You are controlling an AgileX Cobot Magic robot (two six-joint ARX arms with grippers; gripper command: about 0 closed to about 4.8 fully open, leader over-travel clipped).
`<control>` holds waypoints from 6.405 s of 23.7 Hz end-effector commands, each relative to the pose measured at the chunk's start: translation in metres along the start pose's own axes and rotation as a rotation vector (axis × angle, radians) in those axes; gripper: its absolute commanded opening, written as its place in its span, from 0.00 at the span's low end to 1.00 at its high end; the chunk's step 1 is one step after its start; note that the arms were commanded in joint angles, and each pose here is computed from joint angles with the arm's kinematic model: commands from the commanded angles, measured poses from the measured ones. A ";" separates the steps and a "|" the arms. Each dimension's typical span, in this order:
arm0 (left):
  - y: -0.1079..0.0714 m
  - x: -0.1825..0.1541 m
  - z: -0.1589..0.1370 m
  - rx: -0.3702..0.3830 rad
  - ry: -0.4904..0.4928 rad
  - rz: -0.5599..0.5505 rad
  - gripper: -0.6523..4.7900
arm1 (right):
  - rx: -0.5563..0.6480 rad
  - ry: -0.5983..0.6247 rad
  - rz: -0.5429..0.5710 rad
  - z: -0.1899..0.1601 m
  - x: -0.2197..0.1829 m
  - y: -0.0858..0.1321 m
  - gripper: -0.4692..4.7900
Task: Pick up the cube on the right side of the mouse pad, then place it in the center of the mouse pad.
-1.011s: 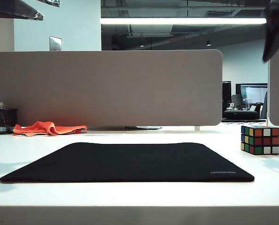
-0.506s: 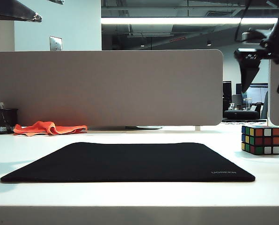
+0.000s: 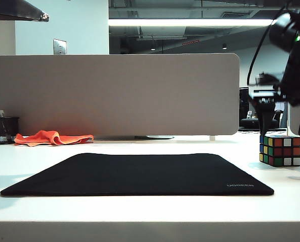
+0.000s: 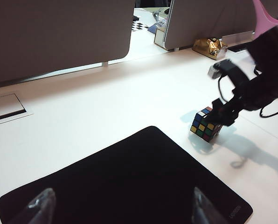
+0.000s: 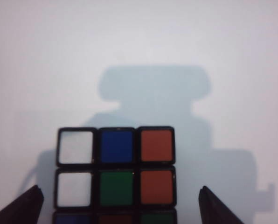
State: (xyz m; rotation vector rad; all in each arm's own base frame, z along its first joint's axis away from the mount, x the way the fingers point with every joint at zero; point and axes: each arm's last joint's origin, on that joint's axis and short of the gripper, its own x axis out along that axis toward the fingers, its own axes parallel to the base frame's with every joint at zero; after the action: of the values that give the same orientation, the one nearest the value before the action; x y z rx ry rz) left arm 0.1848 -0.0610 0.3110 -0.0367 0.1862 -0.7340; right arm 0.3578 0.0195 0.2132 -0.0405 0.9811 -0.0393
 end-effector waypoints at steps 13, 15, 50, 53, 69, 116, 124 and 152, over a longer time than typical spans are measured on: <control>-0.001 0.000 0.000 0.000 0.009 -0.007 0.81 | 0.004 0.003 0.001 0.000 0.017 0.001 1.00; -0.001 0.000 0.000 -0.002 0.014 -0.007 0.80 | 0.004 0.002 0.000 0.000 0.017 0.001 0.99; -0.001 0.000 -0.001 -0.005 0.022 -0.007 0.80 | -0.084 -0.335 0.214 0.032 -0.127 0.036 0.75; -0.001 0.000 -0.002 -0.006 0.028 -0.007 0.80 | -0.140 -0.398 0.278 0.041 -0.148 0.062 0.75; 0.004 -0.004 -0.025 0.015 0.268 0.191 0.80 | -0.328 -0.207 0.401 0.042 -0.071 0.171 0.75; 0.003 -0.007 -0.023 -0.018 0.249 0.197 0.11 | -0.128 -0.591 0.181 0.048 -0.220 0.047 0.08; -0.002 -0.015 -0.014 0.014 0.164 0.204 0.11 | -0.051 -0.683 0.086 -0.005 -0.231 0.014 0.08; -0.033 -0.065 -0.103 -0.076 0.050 0.255 0.11 | -0.034 -0.546 0.127 -0.170 -0.191 -0.005 0.13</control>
State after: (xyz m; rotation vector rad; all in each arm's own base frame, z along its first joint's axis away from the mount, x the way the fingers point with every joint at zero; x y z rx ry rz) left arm 0.1002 -0.0399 0.2210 -0.0556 0.2982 -0.4758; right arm 0.1131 0.0215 0.2696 -0.0415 0.5105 0.0915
